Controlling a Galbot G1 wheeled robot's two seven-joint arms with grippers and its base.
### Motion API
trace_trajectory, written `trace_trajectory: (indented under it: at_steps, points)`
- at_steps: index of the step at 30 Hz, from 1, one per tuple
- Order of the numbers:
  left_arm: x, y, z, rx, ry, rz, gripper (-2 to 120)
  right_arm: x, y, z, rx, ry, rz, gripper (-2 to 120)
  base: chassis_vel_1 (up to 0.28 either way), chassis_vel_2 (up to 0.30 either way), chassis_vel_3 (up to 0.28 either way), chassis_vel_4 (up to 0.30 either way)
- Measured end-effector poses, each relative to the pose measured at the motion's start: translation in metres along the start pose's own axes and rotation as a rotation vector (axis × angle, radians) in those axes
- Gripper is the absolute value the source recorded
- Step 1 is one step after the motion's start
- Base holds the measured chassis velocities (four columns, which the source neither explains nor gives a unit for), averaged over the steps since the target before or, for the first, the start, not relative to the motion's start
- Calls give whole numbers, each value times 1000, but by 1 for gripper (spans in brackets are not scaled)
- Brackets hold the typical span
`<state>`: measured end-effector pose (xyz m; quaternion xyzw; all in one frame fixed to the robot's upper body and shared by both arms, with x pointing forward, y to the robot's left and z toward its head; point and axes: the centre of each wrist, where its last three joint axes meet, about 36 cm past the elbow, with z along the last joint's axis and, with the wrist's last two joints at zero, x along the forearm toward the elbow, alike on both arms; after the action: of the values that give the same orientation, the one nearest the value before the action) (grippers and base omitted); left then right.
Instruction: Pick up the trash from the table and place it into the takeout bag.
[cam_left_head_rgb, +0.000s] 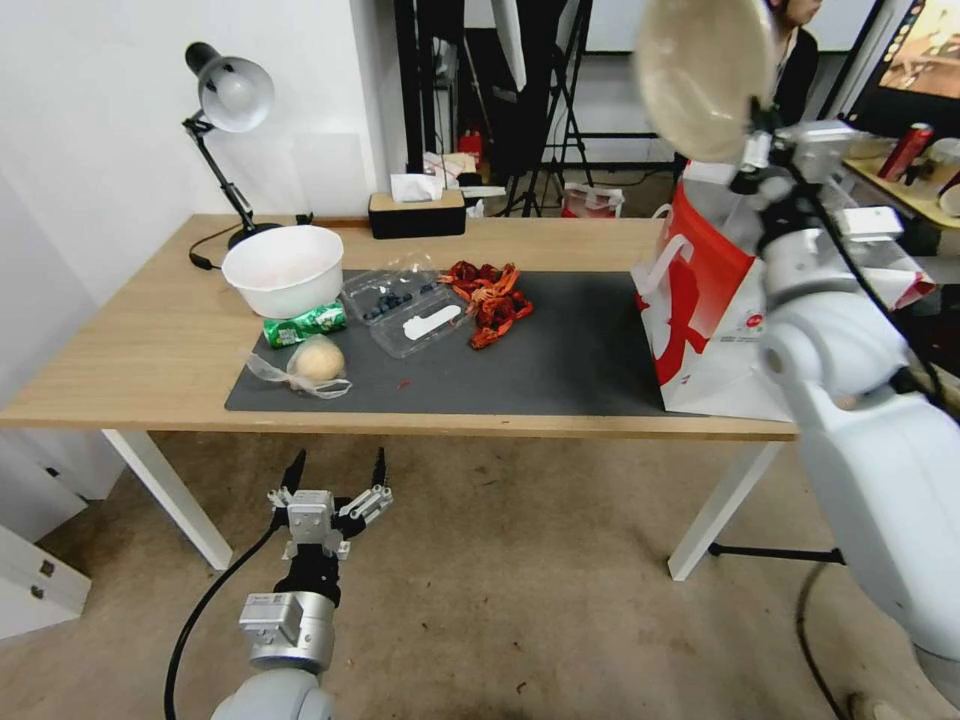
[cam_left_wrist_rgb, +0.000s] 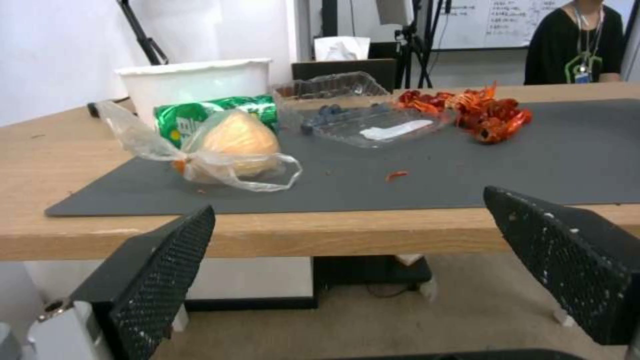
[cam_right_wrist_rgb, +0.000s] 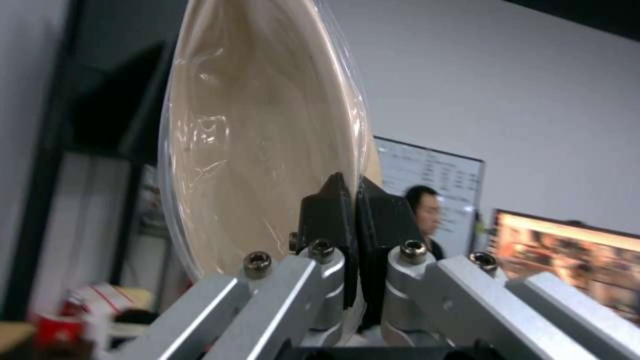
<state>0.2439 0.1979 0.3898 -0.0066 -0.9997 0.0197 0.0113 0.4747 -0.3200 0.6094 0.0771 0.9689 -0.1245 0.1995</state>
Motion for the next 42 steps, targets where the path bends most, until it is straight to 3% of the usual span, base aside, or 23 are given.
trace_trajectory:
  at_steps: [2,8,21,25,28,30,32,37,42]
  points:
    - [0,-1,0,-2,0,3,100,12,-8,6,60,39,44,0,0,0,0,0]
    - [2,-3,1,-4,1,8,100,27,-10,12,104,95,85,0,0,0,0,0]
    - [4,-3,-3,-11,-9,10,100,44,-9,11,100,131,114,43,0,0,0,0]
    - [5,-3,-3,-12,-10,9,100,48,-6,-1,-42,97,66,57,0,0,0,0]
    - [5,-3,-2,-13,-11,9,100,59,6,-19,-303,34,-70,72,0,0,0,0]
    - [5,-3,-2,-13,-11,9,100,61,8,-21,-329,26,-89,73,0,0,0,0]
    - [5,-3,-2,-13,-12,8,100,79,23,-29,-485,-8,-205,86,0,0,0,0]
    - [5,-3,-2,-13,-13,9,100,108,44,-29,-563,12,-298,99,0,0,0,0]
    - [4,-2,-2,-13,-12,7,100,140,60,-1,-477,76,-308,100,0,0,0,0]
